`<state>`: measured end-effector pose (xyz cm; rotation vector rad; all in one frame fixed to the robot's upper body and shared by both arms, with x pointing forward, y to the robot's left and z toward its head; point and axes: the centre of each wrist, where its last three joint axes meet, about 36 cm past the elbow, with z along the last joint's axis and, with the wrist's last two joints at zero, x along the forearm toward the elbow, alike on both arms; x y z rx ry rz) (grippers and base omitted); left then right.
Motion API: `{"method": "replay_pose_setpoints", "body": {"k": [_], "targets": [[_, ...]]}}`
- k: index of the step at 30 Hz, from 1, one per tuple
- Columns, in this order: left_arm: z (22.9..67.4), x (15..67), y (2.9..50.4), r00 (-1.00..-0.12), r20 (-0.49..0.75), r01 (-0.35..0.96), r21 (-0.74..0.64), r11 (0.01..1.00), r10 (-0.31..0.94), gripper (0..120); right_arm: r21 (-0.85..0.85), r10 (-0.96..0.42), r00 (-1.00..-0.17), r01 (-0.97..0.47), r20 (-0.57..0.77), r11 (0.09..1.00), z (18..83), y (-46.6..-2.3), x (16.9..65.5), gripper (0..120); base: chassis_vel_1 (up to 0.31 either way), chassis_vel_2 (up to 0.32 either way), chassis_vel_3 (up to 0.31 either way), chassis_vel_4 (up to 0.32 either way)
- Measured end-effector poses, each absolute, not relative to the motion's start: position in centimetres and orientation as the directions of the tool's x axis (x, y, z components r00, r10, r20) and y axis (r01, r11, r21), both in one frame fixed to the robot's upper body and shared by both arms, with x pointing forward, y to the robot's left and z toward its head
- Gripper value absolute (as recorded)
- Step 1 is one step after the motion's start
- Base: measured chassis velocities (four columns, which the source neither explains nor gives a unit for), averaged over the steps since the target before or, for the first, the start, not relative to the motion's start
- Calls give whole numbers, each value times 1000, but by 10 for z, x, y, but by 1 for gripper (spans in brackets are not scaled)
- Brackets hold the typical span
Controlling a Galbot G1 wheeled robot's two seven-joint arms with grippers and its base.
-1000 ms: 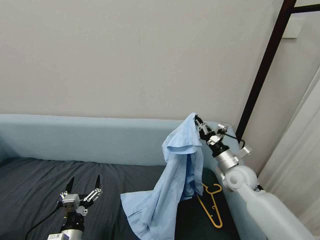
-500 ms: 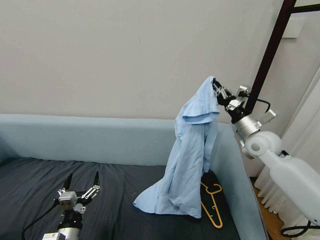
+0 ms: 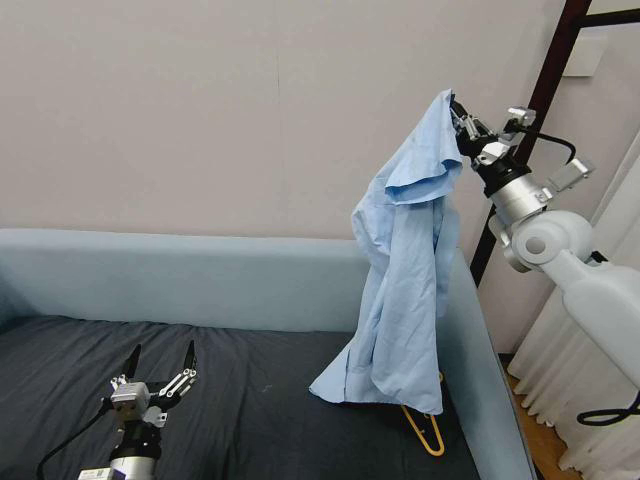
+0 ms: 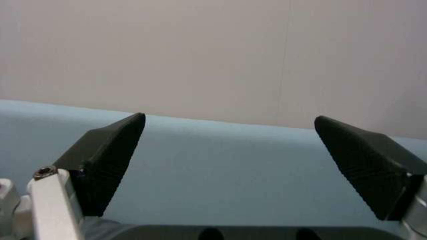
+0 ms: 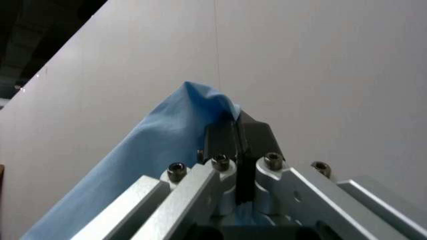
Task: Pick up the clothes from the sofa and hang them on the clothes hanger.
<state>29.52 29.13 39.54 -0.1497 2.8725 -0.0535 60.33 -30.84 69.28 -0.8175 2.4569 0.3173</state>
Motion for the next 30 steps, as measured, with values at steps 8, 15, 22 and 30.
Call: {"method": "replay_pose_setpoints", "body": {"k": [8, 15, 22, 30], "targets": [[396, 300, 299, -958, -262, -106, -51, 993, -115, 100, 35, -495, -673, -610, -550, 792, 700, -297, 639, 0, 0, 0, 0, 0], [394, 306, 301, -957, -264, -109, -61, 992, -121, 100, -16, -512, -631, -621, -583, 784, 730, -279, 656, 0, 0, 0, 0, 0], [382, 302, 298, -957, -256, -121, -80, 989, -138, 100, -92, -696, -535, -758, -479, 646, 644, -248, 595, 0, 0, 0, 0, 0], [375, 298, 301, -960, -243, -124, -72, 990, -138, 100, 1, -837, -537, -842, -104, 540, 365, -261, 467, 0, 0, 0, 0, 0]]}}
